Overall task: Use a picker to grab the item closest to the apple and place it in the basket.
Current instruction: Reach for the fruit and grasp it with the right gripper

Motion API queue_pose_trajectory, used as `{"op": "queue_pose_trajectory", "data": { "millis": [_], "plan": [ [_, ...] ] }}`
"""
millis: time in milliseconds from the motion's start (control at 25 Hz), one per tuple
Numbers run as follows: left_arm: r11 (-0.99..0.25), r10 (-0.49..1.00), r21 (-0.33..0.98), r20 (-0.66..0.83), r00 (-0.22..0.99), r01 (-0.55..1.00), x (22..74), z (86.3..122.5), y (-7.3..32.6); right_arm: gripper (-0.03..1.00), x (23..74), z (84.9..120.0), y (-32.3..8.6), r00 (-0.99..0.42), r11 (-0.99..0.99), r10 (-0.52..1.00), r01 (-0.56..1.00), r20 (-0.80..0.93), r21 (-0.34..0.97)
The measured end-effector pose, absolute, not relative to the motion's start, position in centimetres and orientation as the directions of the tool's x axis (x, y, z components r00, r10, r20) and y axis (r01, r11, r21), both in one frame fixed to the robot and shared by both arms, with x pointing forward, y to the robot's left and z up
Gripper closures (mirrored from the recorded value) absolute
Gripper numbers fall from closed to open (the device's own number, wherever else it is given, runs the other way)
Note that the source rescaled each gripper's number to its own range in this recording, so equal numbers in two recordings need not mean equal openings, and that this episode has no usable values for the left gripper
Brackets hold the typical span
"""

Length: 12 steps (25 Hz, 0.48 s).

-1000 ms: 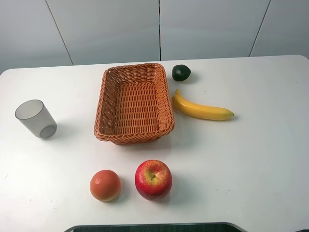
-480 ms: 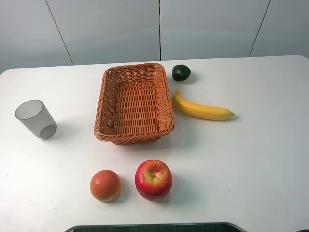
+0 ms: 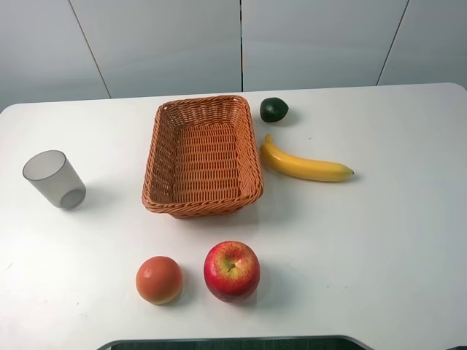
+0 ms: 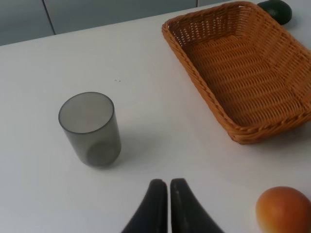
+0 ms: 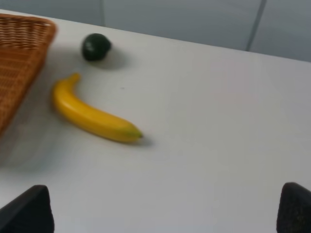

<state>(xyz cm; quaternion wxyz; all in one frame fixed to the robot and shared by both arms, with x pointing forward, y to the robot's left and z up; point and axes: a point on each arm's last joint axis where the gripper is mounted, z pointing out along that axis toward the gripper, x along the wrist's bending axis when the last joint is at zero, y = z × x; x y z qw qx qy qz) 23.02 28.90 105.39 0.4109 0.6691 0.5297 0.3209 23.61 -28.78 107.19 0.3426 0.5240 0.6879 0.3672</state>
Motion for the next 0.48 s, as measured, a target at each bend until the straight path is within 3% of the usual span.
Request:
{"op": "queue_pose_trajectory", "data": {
  "millis": [320, 480],
  "plan": [
    [-0.101, 0.972, 0.890, -0.006, 0.233, 0.445, 23.0, 105.4, 28.9, -0.03, 29.6, 111.7, -27.6, -0.401, 0.319, 0.913, 0.597, -0.071, 0.736],
    [-0.101, 0.972, 0.890, -0.006, 0.233, 0.445, 23.0, 105.4, 28.9, -0.03, 33.6, 111.5, -26.2, -0.488, 0.397, 0.872, 0.665, -0.034, 0.632]
  ]
}}
